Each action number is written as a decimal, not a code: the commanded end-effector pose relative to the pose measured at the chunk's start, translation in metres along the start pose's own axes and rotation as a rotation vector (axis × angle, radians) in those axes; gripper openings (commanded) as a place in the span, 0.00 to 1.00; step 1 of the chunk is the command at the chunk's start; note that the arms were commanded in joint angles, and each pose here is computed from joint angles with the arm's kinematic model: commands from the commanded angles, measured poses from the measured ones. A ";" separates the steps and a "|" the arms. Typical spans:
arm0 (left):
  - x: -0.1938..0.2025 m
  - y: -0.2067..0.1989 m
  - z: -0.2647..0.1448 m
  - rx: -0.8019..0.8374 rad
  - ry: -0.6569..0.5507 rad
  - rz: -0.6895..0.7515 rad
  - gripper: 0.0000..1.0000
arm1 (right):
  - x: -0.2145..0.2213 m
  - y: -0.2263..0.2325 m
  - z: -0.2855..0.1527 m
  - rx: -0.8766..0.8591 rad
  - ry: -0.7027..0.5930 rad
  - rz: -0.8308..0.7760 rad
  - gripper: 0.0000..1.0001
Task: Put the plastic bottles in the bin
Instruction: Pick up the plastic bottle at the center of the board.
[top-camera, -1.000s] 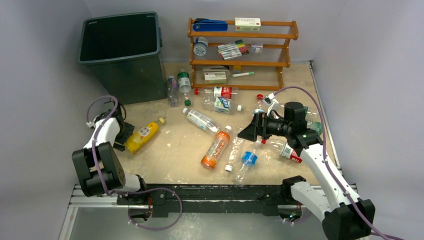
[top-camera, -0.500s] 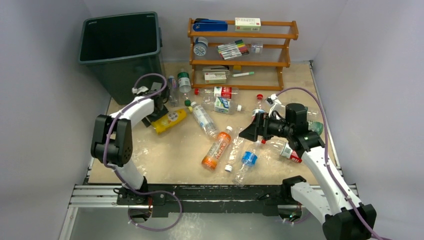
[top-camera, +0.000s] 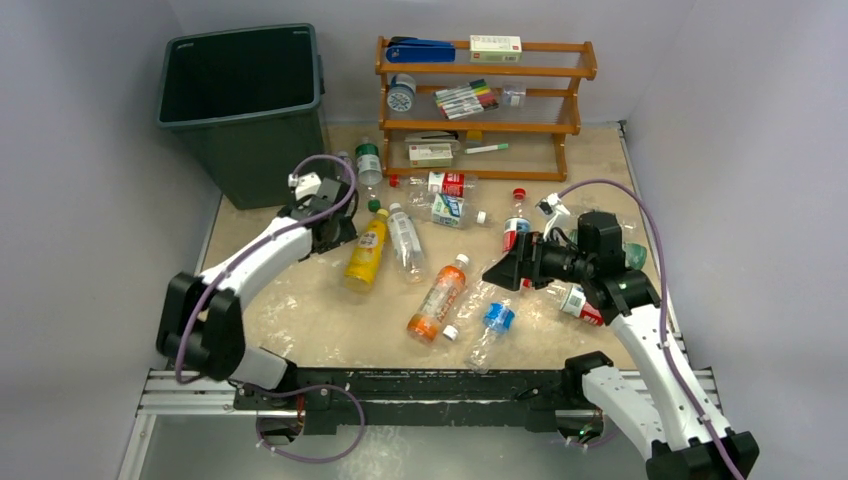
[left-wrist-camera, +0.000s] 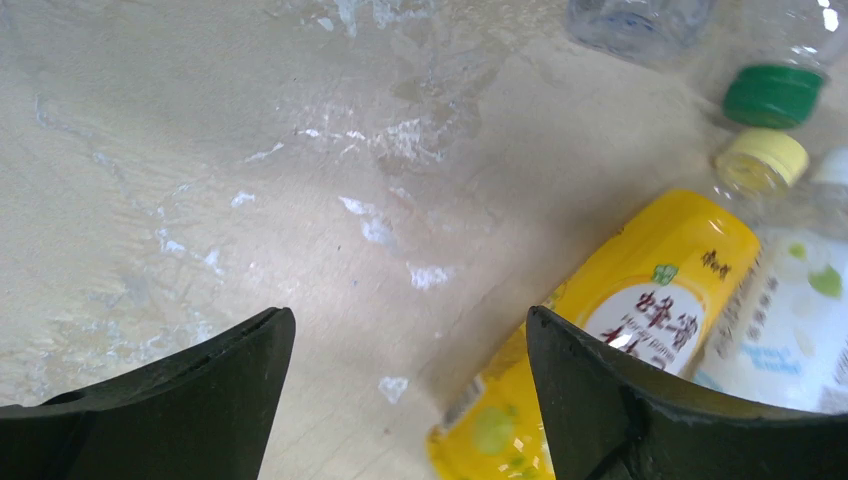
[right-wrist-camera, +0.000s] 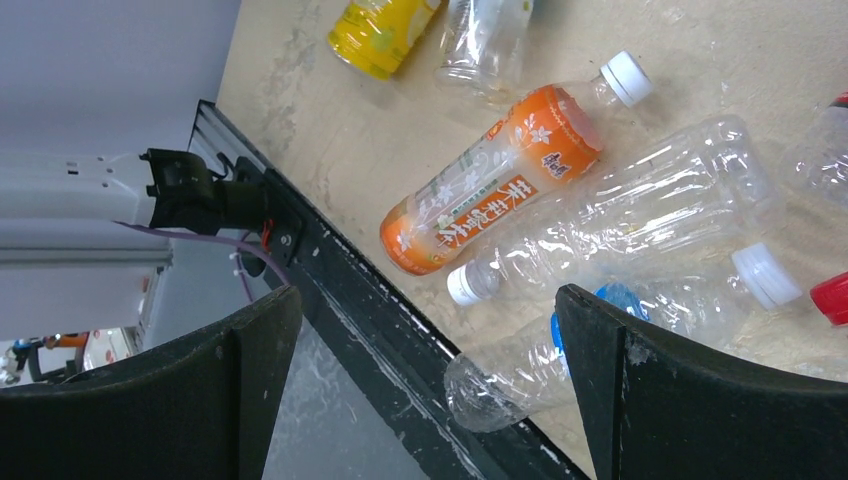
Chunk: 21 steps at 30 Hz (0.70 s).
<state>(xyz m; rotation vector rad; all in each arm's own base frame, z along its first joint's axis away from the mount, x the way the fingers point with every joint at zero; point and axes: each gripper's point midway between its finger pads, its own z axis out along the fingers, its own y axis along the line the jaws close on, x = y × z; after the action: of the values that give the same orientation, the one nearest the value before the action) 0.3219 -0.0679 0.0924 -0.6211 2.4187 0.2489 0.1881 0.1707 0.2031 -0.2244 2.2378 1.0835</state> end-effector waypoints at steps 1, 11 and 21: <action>-0.001 0.000 -0.026 0.135 -0.034 0.026 0.86 | -0.011 0.016 -0.010 -0.016 -0.024 -0.022 1.00; 0.024 -0.041 -0.037 0.401 0.037 0.096 0.88 | -0.032 0.018 -0.010 0.021 -0.072 0.037 1.00; 0.040 -0.067 -0.034 0.479 0.072 0.080 0.88 | -0.025 0.009 -0.009 0.045 -0.095 0.053 1.00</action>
<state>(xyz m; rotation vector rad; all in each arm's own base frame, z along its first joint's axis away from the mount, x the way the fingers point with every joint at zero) 0.3024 -0.1393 0.0950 -0.3118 2.4730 -0.2448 0.2012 0.1662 0.2223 -0.1014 2.2368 1.0422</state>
